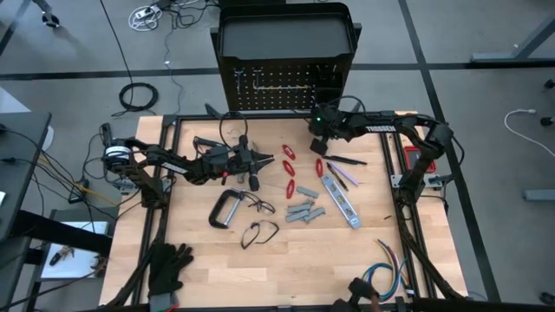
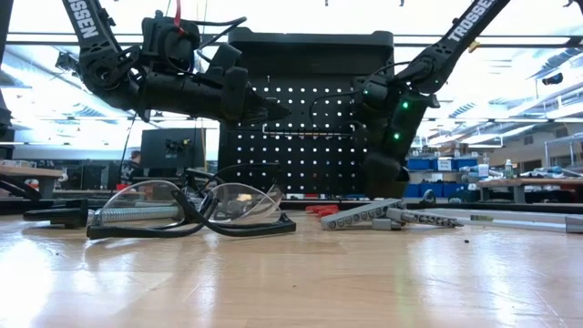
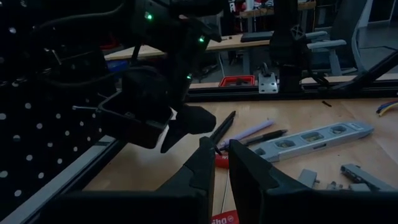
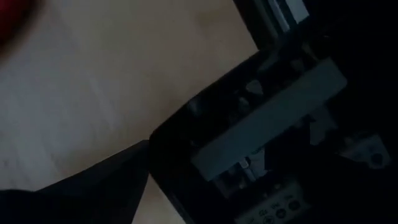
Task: Hang tools onto peg board
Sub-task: Put the screwdriver bits on the table
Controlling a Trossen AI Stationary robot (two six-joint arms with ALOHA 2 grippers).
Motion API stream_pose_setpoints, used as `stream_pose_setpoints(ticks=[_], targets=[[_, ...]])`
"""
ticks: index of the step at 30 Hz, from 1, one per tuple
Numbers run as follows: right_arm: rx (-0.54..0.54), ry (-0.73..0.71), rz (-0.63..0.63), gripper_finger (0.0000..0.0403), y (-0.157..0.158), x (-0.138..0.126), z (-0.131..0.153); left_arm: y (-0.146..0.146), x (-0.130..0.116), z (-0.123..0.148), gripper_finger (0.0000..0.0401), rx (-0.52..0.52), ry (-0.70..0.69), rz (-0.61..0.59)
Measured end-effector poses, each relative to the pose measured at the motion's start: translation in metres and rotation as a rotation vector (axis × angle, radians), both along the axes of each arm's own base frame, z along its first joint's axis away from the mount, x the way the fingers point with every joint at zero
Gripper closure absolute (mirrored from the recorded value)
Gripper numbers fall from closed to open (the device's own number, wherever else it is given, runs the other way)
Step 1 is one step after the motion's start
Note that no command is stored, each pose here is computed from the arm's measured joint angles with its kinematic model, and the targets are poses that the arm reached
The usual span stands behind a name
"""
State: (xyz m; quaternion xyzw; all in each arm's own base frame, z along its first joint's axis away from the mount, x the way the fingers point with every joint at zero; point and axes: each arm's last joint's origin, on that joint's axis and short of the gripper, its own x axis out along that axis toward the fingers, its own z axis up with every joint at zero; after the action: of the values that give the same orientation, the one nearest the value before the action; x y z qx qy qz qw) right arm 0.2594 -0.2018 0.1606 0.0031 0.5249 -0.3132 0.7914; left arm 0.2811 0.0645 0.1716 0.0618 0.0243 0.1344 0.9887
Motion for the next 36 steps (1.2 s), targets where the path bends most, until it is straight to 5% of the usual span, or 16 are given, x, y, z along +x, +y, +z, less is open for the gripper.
stream_pose_setpoints(ticks=[4,8,12,24,36], targets=[[0.07,-0.097,-0.083,0.0019,-0.008,-0.004,0.003,0.0,0.0,0.0,0.0355,0.0,0.0,0.001],[0.19,-0.19,0.0,0.0029,-0.005,-0.001,0.002,0.0,0.0,0.0,0.0355,-0.001,0.004,0.001],[0.177,-0.256,0.128,0.004,0.001,0.012,0.005,0.0,0.0,-0.001,0.0355,-0.002,0.007,0.001],[0.255,-0.275,0.177,0.0075,0.009,0.005,0.018,-0.001,0.0,-0.002,0.0355,-0.007,0.016,-0.004],[0.073,-0.127,0.129,0.0097,0.026,-0.007,0.031,-0.001,0.0,-0.002,0.0355,-0.006,0.022,-0.003]])
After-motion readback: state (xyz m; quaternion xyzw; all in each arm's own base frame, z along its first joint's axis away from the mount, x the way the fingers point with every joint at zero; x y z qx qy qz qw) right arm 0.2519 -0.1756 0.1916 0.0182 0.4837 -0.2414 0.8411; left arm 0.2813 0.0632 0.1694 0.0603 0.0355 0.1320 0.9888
